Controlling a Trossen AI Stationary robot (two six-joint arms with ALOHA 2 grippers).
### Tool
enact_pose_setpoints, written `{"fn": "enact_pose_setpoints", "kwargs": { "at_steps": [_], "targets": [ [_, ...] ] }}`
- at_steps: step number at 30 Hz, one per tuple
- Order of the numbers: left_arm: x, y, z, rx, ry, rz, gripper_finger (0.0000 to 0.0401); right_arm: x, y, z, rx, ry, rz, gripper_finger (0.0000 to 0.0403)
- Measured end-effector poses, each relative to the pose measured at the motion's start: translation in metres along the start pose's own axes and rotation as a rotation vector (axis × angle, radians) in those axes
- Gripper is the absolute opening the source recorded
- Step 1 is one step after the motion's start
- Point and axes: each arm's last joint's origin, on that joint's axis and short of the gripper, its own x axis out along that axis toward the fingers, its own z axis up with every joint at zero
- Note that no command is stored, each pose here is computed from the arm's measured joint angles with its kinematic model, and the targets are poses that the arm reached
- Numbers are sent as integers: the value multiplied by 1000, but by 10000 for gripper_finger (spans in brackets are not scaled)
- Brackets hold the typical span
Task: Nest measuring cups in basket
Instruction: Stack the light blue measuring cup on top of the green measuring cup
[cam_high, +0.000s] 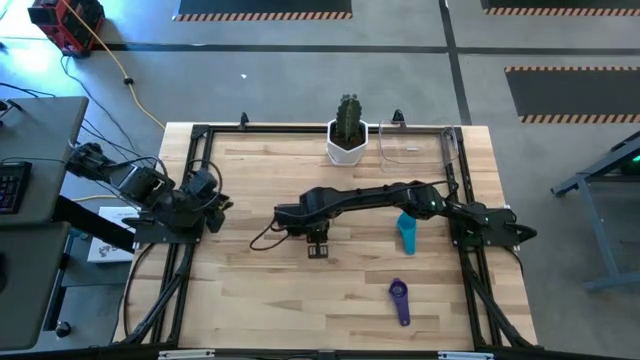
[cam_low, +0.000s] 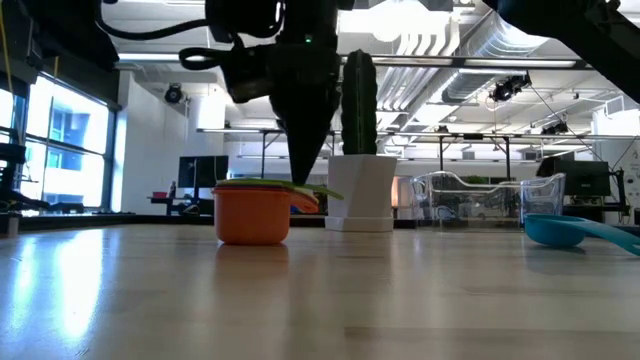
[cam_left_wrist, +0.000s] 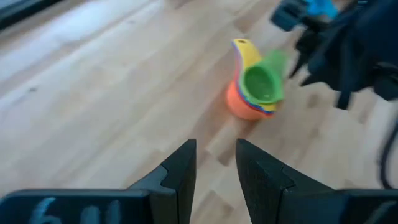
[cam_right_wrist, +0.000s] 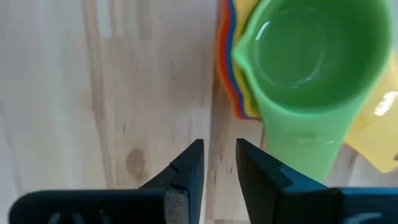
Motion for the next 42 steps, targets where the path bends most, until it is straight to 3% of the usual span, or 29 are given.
{"fn": "enact_pose_setpoints", "kwargs": {
  "at_steps": [13, 20, 26, 33, 42],
  "targets": [
    [3, 8, 6, 60, 6, 49, 104, 7, -10, 0, 217, 12, -109, 85],
    [4, 6, 4, 141, 102, -20, 104, 8, -26, -1, 335, 10, -213, 85],
    [4, 7, 4, 182, 102, -23, 104, 8, -33, -1, 372, 10, -186, 85],
    [4, 6, 4, 206, 103, -25, 104, 3, -30, -7, 428, 65, -166, 85],
    [4, 6, 4, 235, 103, -27, 104, -13, -5, -21, 510, 136, -215, 85]
  ]
}}
